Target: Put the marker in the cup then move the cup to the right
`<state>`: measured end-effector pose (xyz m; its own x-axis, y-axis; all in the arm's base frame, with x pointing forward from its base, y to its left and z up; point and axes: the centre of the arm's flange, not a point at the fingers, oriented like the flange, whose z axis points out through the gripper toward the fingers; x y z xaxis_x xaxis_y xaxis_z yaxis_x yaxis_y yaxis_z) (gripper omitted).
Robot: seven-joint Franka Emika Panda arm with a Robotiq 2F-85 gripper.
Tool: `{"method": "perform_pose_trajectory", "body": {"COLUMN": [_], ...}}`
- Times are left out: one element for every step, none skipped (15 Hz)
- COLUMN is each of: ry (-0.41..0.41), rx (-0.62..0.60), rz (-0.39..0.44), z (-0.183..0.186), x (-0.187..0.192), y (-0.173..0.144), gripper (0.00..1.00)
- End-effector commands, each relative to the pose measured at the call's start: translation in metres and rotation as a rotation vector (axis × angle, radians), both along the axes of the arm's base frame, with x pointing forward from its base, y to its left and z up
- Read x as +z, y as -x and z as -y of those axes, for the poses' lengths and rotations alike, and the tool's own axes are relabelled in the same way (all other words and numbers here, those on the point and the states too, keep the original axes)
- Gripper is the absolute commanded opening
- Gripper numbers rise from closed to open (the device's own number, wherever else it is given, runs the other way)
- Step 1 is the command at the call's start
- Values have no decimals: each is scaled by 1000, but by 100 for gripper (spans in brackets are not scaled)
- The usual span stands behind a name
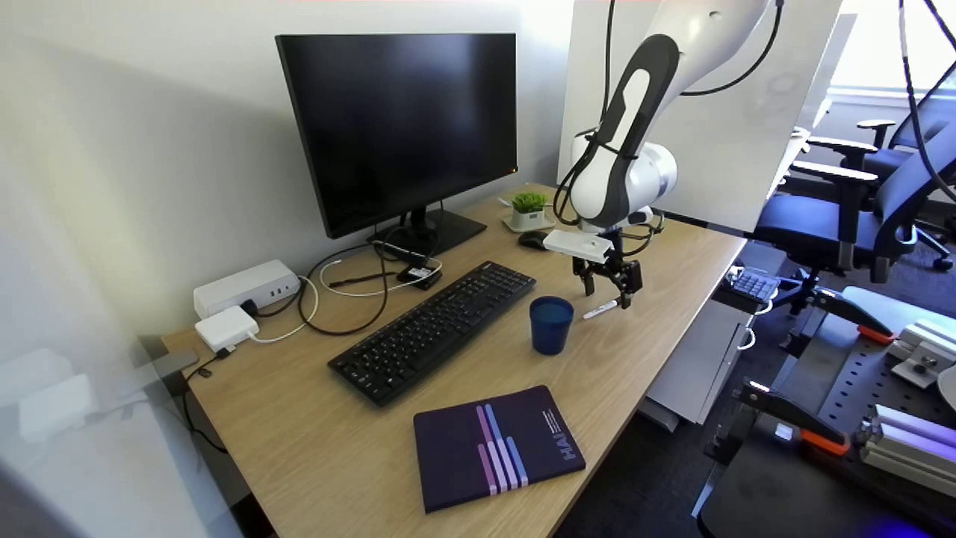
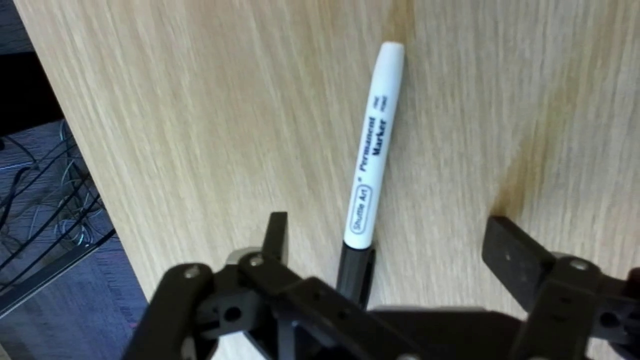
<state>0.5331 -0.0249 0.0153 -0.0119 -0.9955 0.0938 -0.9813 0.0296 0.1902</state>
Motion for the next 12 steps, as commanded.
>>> {"method": "perform_pose_trajectory", "body": {"ry": [-8, -7, -5, -4, -5, -14, -19, -23, -20, -20, -17, -16], "rx": [-13, -18, -22, -26, -29, -23, -21, -17, -15, -16, -18, -19], "rz": [17, 25, 32, 40, 46, 51, 56, 56, 55, 51, 47, 44], "z": [-10, -11, -11, -12, -13, -13, -13, -12, -10, -9, -8, -9], "x": [-7, -6, -5, -4, -4, -3, -1, 2, 5, 7, 7, 7], "y": [2, 1, 0, 0, 0, 1, 2, 4, 6, 9, 11, 13], "gripper": [67, 59, 53, 45, 38, 31, 74, 69, 69, 74, 80, 88]}}
